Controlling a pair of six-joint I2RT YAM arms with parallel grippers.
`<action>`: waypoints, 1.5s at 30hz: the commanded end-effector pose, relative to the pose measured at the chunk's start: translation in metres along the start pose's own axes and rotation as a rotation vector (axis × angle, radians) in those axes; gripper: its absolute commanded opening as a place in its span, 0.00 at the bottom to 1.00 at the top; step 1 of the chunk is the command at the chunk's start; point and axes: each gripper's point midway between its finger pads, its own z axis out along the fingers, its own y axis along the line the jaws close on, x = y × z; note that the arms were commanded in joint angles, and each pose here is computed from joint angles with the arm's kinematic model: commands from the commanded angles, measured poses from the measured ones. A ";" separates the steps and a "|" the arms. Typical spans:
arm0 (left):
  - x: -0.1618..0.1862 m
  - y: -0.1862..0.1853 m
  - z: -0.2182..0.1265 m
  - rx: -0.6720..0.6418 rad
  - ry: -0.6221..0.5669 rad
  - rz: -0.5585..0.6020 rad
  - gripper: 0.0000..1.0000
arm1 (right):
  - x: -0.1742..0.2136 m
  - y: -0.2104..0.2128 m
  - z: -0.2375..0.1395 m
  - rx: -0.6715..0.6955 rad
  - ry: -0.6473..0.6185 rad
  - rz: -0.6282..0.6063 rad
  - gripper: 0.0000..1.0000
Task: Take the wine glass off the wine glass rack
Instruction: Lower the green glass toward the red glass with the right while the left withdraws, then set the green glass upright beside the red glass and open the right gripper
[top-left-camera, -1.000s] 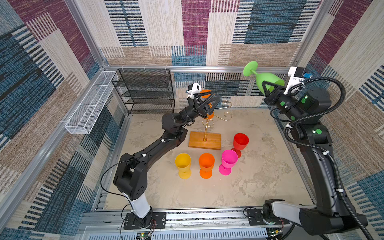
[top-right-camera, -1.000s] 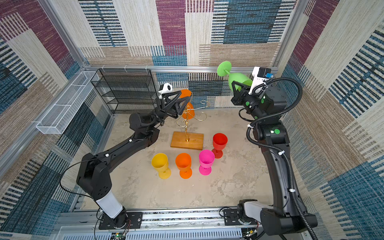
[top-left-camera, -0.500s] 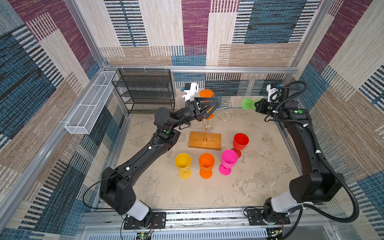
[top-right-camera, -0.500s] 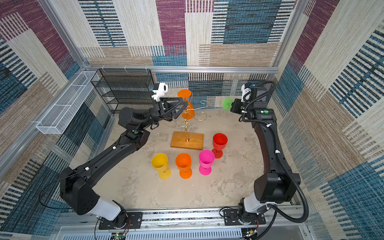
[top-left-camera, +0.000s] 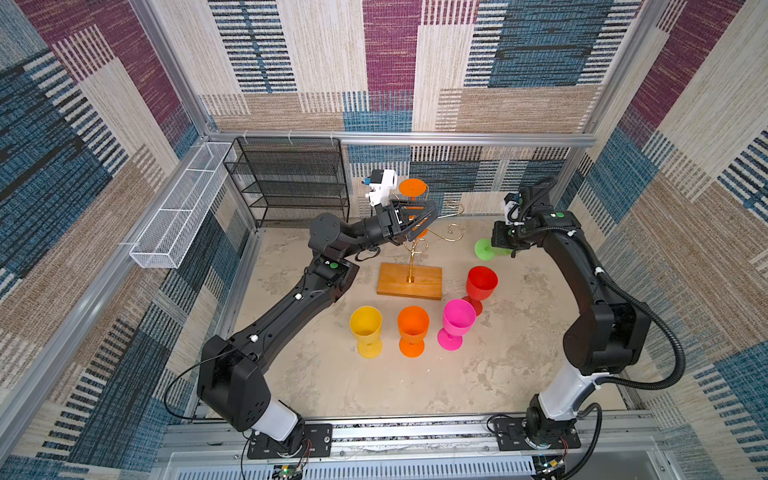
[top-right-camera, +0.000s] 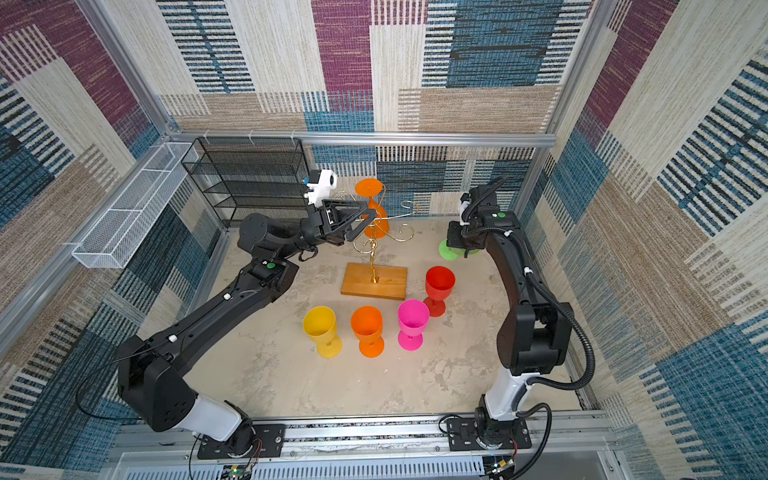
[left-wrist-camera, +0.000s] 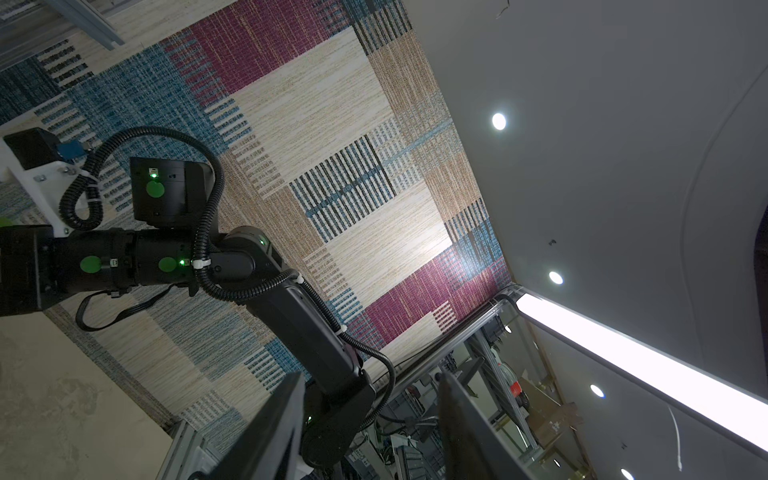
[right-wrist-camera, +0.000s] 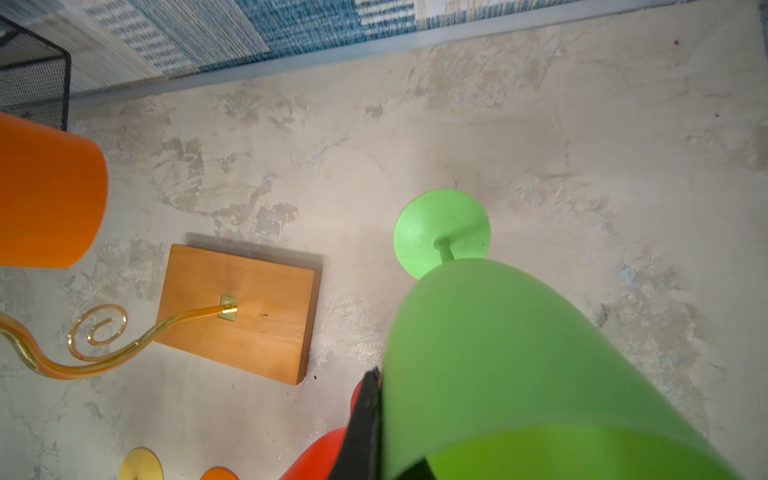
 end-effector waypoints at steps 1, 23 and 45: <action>0.005 -0.005 -0.001 -0.003 0.030 0.059 0.55 | 0.015 0.000 0.011 0.035 0.060 -0.035 0.00; 0.008 0.002 0.000 -0.017 0.054 0.047 0.55 | 0.037 -0.001 0.036 0.048 0.180 -0.050 0.00; 0.008 0.008 0.002 0.008 0.062 0.010 0.56 | 0.044 0.002 0.041 0.055 0.238 -0.073 0.05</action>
